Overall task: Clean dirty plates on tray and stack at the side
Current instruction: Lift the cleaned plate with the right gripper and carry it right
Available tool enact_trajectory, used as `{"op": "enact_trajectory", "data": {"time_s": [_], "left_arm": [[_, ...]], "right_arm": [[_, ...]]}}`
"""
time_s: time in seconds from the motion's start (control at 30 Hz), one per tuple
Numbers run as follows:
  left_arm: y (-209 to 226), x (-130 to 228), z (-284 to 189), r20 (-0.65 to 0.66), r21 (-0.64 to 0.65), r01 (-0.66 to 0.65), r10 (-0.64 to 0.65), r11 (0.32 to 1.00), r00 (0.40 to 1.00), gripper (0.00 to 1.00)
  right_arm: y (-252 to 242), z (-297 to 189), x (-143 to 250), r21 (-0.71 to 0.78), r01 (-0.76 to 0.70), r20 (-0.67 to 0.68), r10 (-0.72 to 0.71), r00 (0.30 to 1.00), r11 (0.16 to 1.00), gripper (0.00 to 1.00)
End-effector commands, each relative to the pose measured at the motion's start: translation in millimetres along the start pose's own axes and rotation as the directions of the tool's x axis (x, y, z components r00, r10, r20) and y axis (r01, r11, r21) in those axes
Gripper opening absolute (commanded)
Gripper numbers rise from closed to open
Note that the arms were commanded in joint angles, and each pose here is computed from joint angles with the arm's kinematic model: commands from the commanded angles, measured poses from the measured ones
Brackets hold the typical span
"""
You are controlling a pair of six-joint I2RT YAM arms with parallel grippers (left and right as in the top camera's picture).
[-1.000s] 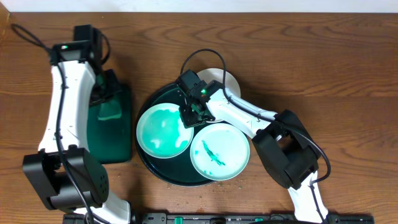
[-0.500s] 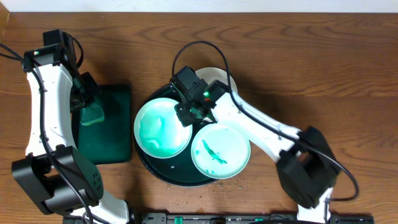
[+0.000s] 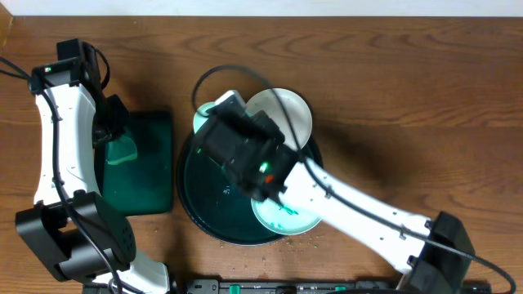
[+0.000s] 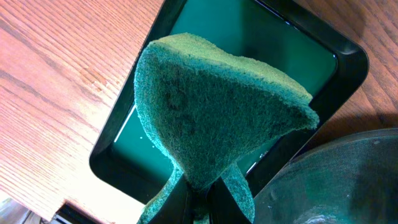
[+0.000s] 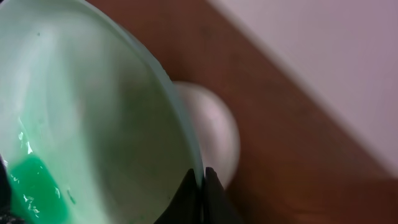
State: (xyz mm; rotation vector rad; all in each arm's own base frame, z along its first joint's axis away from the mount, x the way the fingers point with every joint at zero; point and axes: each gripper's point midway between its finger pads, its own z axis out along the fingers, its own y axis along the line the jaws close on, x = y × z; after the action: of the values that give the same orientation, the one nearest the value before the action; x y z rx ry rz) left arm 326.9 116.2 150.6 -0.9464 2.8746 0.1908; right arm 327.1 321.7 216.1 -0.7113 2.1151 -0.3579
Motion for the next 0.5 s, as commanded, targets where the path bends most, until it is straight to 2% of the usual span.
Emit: {"op": "enact_trajectory", "data": {"time_s": [0.0,0.1,0.23,0.47], "left_arm": [[2.5,-5.3,-7.8,0.028,-0.002,0.015,-0.015,1.0,0.999,0.07],[2.5,-5.3,-7.8,0.028,-0.002,0.015,-0.015,1.0,0.999,0.07],[2.5,-5.3,-7.8,0.028,-0.002,0.015,-0.015,1.0,0.999,0.07],[2.5,-5.3,-7.8,0.028,-0.002,0.015,-0.015,1.0,0.999,0.07]], "right_arm": [[-44.2,-37.6,-27.9,0.318,0.059,0.104,-0.097,0.99,0.946,0.01],[-46.0,-51.2,-36.5,0.382,0.066,0.135,-0.126,0.983,0.922,0.01],[-41.3,-58.7,-42.6,0.389,0.061,0.16,-0.133,0.978,0.919,0.01],[-22.8,-36.9,-31.6,0.215,0.056,0.128,-0.085,0.988,0.975,0.01]]}}
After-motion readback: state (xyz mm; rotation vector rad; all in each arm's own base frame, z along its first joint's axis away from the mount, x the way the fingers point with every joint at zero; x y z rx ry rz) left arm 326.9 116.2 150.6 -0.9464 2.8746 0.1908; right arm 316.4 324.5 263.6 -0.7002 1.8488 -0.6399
